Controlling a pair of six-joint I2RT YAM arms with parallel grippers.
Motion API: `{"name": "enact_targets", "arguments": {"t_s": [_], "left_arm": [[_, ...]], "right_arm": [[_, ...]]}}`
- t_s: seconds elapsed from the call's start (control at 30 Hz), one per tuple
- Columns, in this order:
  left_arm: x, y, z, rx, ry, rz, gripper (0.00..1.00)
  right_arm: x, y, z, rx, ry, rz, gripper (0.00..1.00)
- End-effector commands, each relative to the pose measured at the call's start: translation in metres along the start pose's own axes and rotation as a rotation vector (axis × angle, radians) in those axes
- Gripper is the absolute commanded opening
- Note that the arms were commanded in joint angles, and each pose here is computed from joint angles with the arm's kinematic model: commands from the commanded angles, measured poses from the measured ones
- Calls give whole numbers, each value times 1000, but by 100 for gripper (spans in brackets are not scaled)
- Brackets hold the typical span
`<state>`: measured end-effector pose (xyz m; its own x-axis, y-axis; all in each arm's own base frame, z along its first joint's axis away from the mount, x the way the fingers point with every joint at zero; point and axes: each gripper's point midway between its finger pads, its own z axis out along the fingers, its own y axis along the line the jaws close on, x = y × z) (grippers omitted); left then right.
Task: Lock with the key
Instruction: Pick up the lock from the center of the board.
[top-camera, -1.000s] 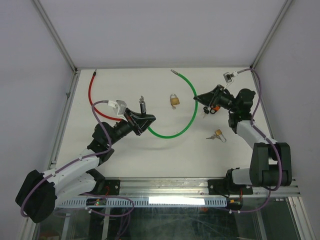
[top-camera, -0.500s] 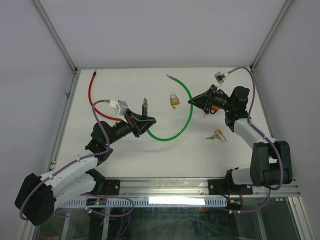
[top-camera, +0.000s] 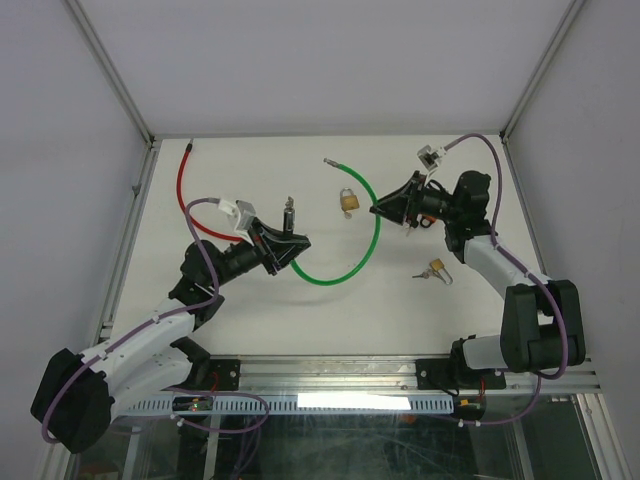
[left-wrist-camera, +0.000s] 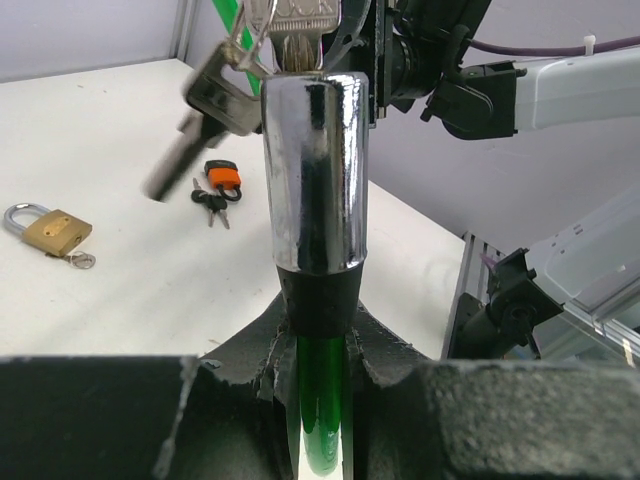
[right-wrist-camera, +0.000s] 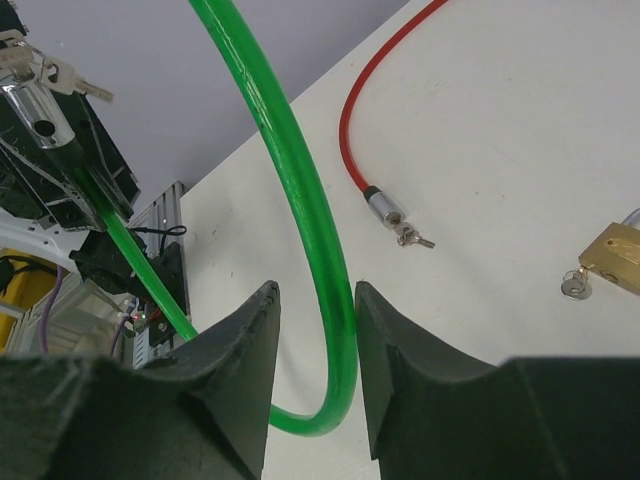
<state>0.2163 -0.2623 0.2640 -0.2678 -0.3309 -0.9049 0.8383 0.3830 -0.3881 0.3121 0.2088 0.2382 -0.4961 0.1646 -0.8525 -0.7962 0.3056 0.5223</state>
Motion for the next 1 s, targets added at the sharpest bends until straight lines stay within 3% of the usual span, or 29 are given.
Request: {"name": "enact_targets", "arguments": {"t_s": [0.0, 0.83, 0.97], "left_arm": [[-33, -15, 1, 63, -80, 72, 0], [-17, 5, -1, 96, 4, 48, 0], [-13, 13, 1, 71, 35, 59, 0]], "right_arm": [[-18, 19, 5, -79, -6, -117, 38], [15, 12, 22, -84, 128, -230, 42], [17, 10, 22, -78, 143, -250, 28]]}}
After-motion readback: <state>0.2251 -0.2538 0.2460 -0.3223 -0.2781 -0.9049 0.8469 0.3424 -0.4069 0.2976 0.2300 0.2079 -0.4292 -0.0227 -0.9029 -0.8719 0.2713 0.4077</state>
